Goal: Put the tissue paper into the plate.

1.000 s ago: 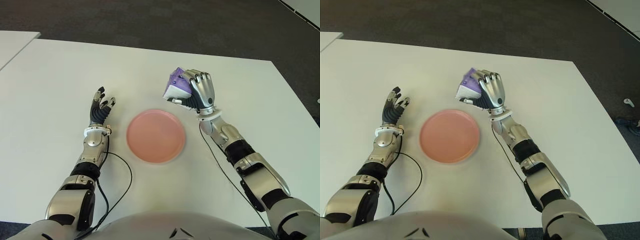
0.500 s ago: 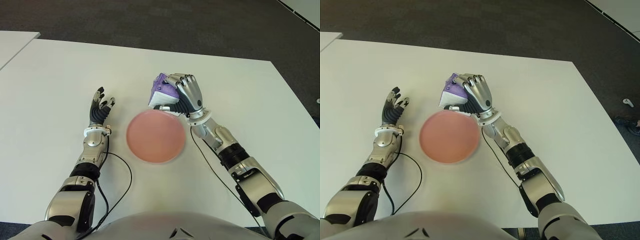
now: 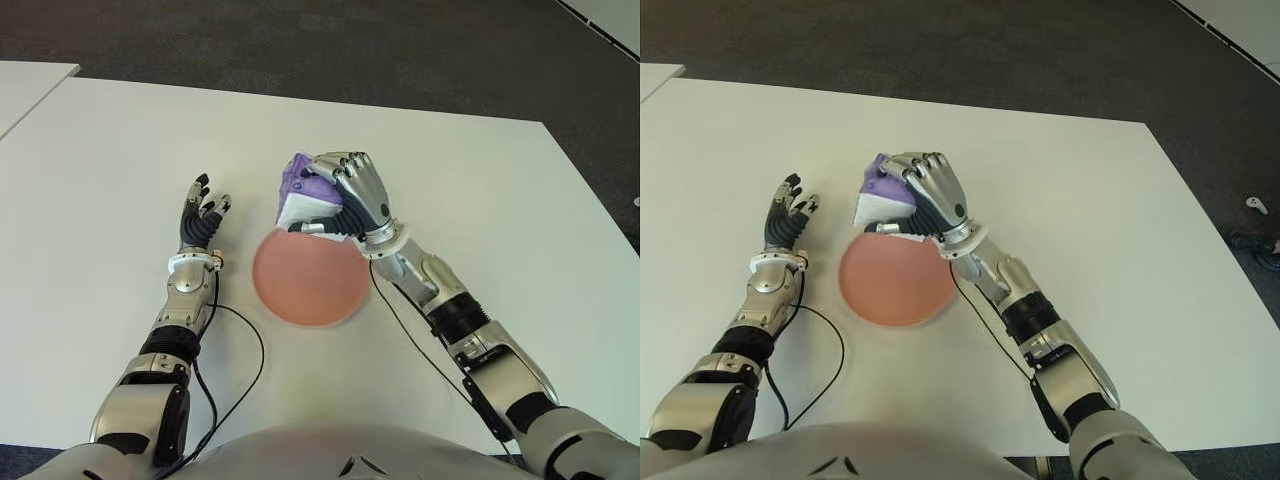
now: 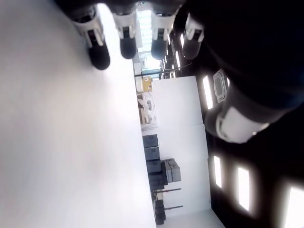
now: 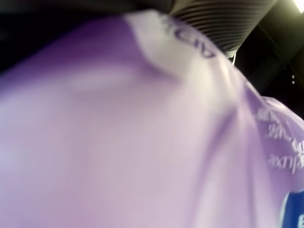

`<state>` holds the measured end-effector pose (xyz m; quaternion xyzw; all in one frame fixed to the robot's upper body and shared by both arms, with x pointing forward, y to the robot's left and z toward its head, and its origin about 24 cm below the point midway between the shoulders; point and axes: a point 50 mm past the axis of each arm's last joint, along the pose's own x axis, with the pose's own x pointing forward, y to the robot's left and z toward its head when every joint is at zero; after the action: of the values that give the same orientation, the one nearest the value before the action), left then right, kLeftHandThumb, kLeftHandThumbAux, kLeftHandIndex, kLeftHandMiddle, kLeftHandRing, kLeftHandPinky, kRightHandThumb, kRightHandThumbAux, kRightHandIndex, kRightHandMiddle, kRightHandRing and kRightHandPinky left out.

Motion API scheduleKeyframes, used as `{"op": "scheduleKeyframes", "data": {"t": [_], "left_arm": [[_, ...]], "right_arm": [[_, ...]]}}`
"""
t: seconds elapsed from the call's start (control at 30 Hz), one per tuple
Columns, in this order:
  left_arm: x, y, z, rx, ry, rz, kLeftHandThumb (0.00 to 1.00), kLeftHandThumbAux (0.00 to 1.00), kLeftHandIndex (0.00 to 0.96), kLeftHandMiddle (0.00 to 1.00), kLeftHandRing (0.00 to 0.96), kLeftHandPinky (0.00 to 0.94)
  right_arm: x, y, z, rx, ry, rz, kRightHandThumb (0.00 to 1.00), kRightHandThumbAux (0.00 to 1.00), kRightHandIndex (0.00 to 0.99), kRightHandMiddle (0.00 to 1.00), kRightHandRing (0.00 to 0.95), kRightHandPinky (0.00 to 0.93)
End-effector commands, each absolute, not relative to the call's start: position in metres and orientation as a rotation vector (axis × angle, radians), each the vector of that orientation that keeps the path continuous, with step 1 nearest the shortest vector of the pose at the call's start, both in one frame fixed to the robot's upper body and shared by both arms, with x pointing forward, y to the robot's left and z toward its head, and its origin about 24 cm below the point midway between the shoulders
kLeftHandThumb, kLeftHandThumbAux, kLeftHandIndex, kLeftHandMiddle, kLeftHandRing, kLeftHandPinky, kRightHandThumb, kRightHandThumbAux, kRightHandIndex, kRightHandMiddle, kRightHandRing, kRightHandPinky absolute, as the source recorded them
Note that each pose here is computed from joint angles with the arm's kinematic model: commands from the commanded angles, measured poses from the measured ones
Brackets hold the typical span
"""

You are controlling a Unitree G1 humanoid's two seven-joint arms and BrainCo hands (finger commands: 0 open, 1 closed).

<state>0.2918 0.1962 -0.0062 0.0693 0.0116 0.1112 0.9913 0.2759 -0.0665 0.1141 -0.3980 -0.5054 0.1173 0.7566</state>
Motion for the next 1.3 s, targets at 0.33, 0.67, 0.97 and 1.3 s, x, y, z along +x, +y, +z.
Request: {"op": "scheduleKeyframes", "data": {"t": [0.33, 0.67, 0.97, 1.3], "left_arm": [[0.279, 0.199, -0.023, 0.144, 0.087, 0.207, 0.183, 0.613, 0.023, 0.017, 0.021, 0.067], [0.277, 0.199, -0.024, 0.124, 0.087, 0.219, 0.183, 0.62, 0.026, 0.03, 0.031, 0.079], [0.278, 0.2, -0.025, 0.128, 0.101, 0.231, 0.177, 0.618, 0.02, 0.032, 0.03, 0.065], [0.277, 0.201, -0.022, 0.117, 0.084, 0.247, 0.193, 0.633, 0.031, 0.039, 0.038, 0.081]], "right_arm": [[0.271, -0.067, 0.09, -0.939, -1.032, 0.416, 0.747, 0.709, 0.441, 0.814, 0.82, 0.829], [0.274, -0.075, 0.077, -0.978, -0.955, 0.445, 0.748, 0.708, 0.441, 0.814, 0.816, 0.815], [0.273, -0.081, 0.064, -1.04, -0.875, 0.483, 0.749, 0.707, 0.441, 0.799, 0.8, 0.787], [0.281, -0.093, 0.052, -1.127, -0.778, 0.46, 0.752, 0.705, 0.442, 0.783, 0.784, 0.779]]}}
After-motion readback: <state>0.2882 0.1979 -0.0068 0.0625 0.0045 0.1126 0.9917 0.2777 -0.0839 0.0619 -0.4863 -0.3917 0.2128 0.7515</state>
